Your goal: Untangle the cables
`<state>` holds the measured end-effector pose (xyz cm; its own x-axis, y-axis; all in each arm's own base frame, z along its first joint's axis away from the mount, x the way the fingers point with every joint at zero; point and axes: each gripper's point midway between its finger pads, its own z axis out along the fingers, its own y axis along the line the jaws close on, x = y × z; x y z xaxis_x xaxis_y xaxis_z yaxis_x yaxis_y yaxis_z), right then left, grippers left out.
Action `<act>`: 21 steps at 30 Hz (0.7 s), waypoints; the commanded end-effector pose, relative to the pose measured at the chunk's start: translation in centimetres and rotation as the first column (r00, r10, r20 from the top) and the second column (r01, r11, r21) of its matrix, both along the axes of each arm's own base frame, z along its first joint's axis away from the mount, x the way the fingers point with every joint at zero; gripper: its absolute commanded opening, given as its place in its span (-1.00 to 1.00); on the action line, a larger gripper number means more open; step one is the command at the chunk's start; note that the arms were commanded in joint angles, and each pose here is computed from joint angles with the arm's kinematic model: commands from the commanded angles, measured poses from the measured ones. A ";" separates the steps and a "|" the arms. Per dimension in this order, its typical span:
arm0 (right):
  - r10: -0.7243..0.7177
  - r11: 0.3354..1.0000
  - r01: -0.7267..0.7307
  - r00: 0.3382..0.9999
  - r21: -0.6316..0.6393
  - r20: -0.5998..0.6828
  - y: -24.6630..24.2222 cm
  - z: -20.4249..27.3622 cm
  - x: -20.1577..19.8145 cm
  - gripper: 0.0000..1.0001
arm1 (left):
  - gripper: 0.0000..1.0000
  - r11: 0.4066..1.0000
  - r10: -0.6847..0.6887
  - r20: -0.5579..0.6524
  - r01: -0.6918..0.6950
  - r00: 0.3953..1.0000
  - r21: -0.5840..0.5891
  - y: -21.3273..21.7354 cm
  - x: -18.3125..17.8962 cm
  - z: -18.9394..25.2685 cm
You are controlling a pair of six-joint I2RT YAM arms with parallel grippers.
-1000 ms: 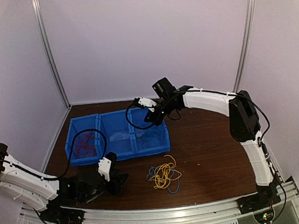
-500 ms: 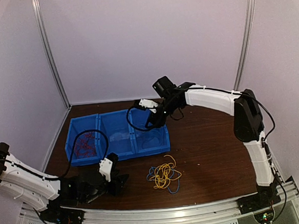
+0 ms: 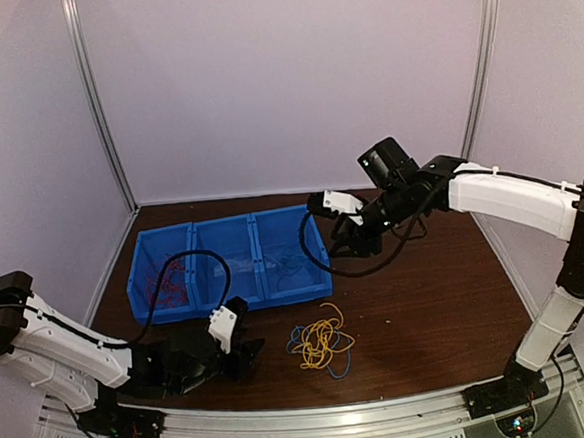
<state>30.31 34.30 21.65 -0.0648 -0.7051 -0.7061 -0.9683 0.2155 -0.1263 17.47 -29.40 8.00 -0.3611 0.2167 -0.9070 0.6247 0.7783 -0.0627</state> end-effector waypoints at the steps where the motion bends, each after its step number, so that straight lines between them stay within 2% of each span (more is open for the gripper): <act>1: 0.175 0.985 -0.175 0.983 0.006 -0.056 -1.2 -2.9 -5.7 -0.20 | -0.05 0.998 -0.047 0.041 0.049 0.998 -0.045 -2.6 0.2 1.9; 6: 0.262 0.957 -0.272 0.959 -0.102 -0.104 -3.6 -9.0 -12.2 -0.32 | -0.07 0.999 -0.014 0.070 0.018 0.997 -0.047 -2.5 0.8 2.0; 10: 0.298 0.925 -0.324 0.943 -0.198 -0.148 -4.6 -13.2 -15.4 -0.39 | -0.06 0.999 0.014 0.084 -0.010 0.996 -0.046 -2.4 1.3 1.7; 18: 0.224 0.953 -0.238 0.970 -0.187 -0.093 -2.4 -13.9 -13.0 -0.54 | -0.06 1.000 0.006 0.061 -0.005 0.998 -0.011 -3.2 1.3 1.0; 21: 0.236 0.953 -0.252 0.966 -0.171 -0.106 -1.4 -14.2 -12.6 -0.52 | -0.06 0.999 0.021 0.059 -0.019 0.998 -0.026 -2.6 1.3 1.3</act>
<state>15.57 30.69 6.66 0.0756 -0.8511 -0.5196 -0.9966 -0.0823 -0.0103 18.52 -32.00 7.84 -0.3221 0.2359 -0.9168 0.6285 0.7775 -0.0208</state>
